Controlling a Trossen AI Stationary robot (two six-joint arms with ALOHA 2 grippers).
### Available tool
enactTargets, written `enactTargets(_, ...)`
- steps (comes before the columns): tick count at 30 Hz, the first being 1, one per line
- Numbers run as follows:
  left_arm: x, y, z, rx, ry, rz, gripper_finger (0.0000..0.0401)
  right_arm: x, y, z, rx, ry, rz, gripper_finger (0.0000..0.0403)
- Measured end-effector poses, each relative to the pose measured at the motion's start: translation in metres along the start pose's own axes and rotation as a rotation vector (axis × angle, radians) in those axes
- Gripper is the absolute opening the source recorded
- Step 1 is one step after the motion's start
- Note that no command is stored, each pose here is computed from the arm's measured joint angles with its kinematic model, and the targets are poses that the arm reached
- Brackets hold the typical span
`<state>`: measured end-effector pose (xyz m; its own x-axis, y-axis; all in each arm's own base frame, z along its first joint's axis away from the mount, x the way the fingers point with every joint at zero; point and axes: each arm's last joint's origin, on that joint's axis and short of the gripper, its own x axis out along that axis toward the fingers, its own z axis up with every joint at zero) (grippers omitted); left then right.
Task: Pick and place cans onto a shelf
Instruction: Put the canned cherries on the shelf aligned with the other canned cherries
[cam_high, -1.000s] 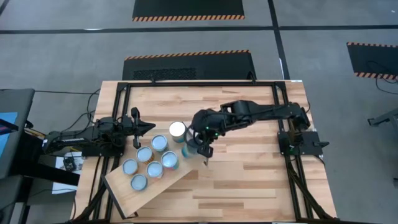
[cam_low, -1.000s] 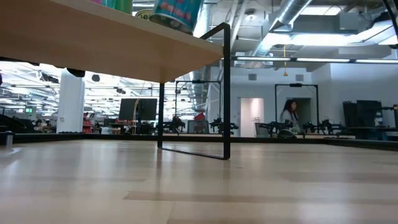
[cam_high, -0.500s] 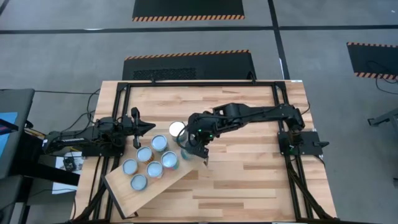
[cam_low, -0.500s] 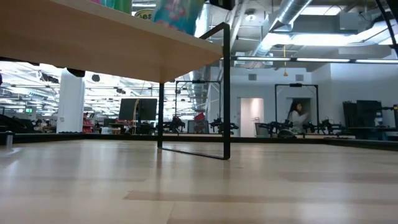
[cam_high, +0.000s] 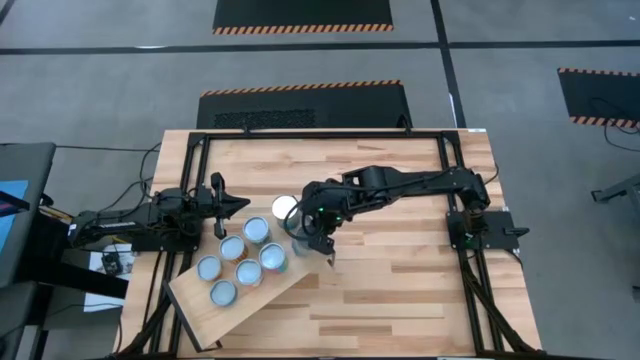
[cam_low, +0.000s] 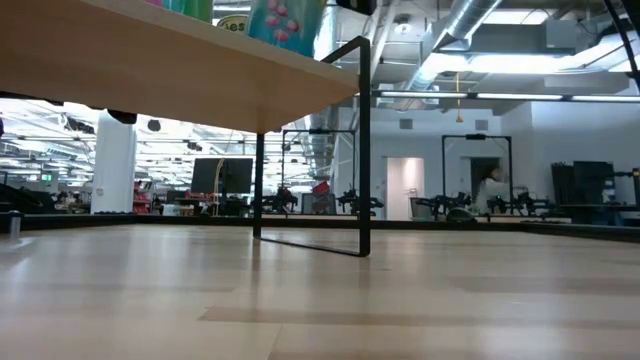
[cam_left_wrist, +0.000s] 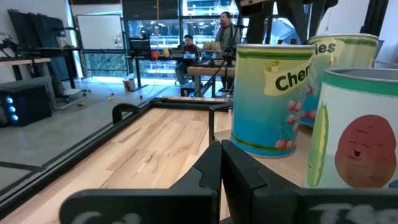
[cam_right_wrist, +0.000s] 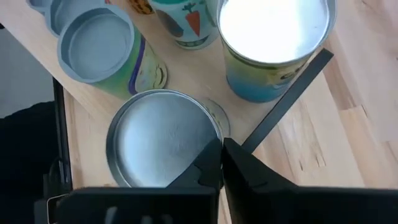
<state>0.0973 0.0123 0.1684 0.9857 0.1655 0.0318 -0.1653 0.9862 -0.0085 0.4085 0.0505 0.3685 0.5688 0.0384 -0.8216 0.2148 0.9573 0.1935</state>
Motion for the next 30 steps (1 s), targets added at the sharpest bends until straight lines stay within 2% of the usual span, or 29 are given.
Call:
enactTargets(9, 0.000, 0.000, 0.000, 0.000, -0.001, 0.000, 0.0000, 0.000, 0.001, 0.003, -0.002, -0.039, -0.002, 0.0077)
enactTargets(14, 0.000, 0.000, 0.000, -0.002, 0.000, 0.000, 0.0000, -0.009, 0.002, 0.003, -0.083, -0.075, -0.046, 0.0086)
enactTargets(17, 0.000, 0.000, 0.000, -0.010, 0.000, 0.000, 0.0000, -0.029, 0.012, -0.005, -0.205, -0.097, -0.072, 0.0067)
enactTargets(20, 0.000, 0.000, 0.000, -0.012, 0.000, 0.000, 0.0000, -0.039, 0.027, -0.016, -0.311, -0.082, -0.057, 0.0022)
enactTargets(22, 0.000, 0.000, 0.000, -0.012, -0.001, 0.000, 0.0000, -0.036, 0.037, -0.023, -0.357, -0.059, -0.027, 0.0010)
enactTargets(25, 0.000, 0.000, 0.000, -0.012, -0.001, 0.000, 0.0000, -0.024, 0.048, -0.037, -0.403, 0.011, 0.028, 0.0015)
enactTargets(30, 0.000, 0.000, 0.000, -0.012, 0.000, 0.000, 0.0000, 0.004, 0.062, -0.056, -0.447, 0.075, 0.049, 0.0006)
